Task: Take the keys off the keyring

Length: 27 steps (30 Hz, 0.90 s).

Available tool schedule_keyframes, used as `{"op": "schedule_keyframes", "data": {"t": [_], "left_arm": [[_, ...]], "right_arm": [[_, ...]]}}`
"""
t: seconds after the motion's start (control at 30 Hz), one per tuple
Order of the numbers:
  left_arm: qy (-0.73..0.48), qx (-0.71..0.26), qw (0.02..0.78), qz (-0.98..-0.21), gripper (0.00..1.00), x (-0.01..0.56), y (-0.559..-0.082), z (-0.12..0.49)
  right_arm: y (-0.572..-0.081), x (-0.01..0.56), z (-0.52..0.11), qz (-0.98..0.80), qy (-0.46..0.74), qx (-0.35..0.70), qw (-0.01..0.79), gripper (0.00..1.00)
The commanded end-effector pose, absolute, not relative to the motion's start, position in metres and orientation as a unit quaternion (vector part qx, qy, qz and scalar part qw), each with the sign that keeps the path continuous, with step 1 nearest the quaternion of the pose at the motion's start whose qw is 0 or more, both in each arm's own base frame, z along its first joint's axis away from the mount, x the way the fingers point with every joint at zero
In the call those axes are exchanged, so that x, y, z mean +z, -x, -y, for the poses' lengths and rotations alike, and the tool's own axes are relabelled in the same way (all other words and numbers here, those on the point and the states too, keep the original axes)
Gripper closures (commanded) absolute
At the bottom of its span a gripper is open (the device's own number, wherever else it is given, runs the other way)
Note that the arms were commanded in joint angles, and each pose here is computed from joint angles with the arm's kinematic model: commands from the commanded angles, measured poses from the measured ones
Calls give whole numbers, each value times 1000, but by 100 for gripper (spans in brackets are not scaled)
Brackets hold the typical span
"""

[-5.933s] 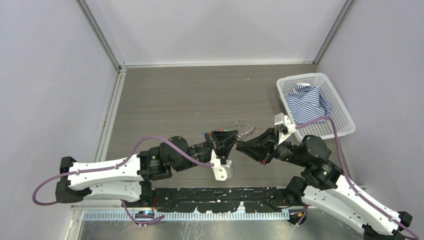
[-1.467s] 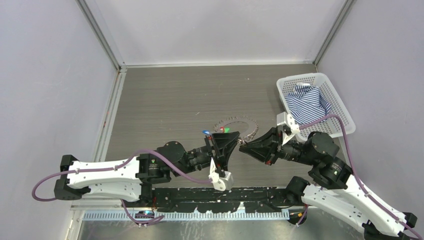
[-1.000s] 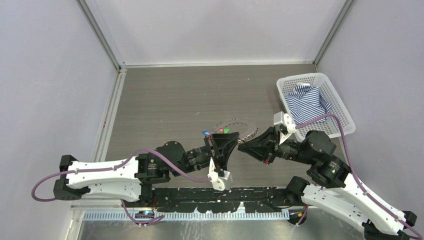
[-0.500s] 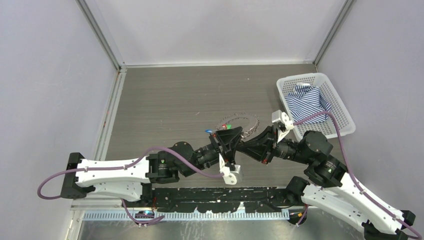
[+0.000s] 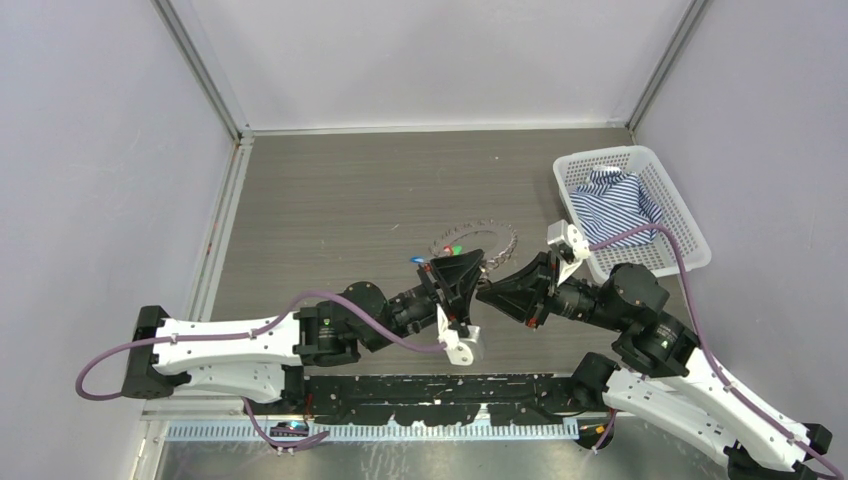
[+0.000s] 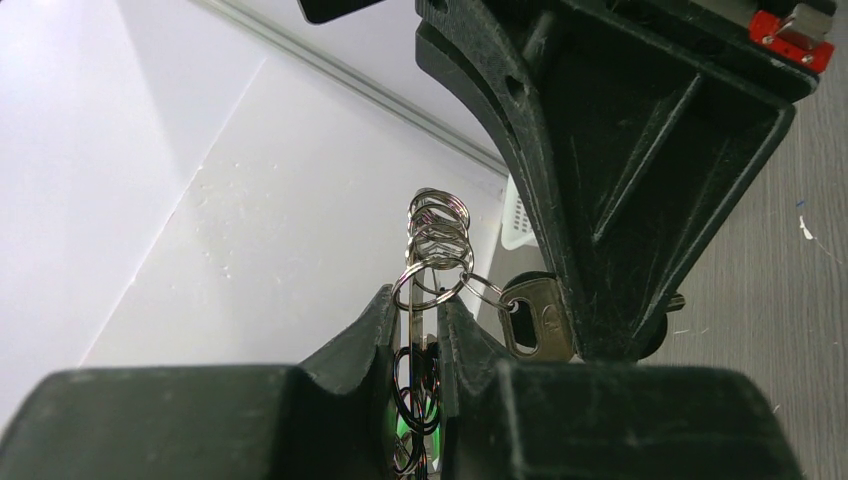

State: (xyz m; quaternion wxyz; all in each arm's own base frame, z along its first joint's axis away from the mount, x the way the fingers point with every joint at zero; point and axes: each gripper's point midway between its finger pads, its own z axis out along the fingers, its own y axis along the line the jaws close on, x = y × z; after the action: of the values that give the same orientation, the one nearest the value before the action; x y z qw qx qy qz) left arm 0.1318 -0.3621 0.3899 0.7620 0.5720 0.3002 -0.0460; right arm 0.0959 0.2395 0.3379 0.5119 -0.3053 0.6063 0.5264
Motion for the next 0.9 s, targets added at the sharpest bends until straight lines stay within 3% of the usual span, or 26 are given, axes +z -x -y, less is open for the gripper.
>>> {"op": "schedule_keyframes", "data": {"t": [0.0, 0.87], "left_arm": [[-526, -72, 802, -273, 100, 434, -124, 348], [-541, -101, 788, -276, 100, 435, -117, 348]], "right_arm": [[-99, 352, -234, -599, 313, 506, 536, 99], [-101, 350, -233, -597, 337, 485, 543, 99]]}}
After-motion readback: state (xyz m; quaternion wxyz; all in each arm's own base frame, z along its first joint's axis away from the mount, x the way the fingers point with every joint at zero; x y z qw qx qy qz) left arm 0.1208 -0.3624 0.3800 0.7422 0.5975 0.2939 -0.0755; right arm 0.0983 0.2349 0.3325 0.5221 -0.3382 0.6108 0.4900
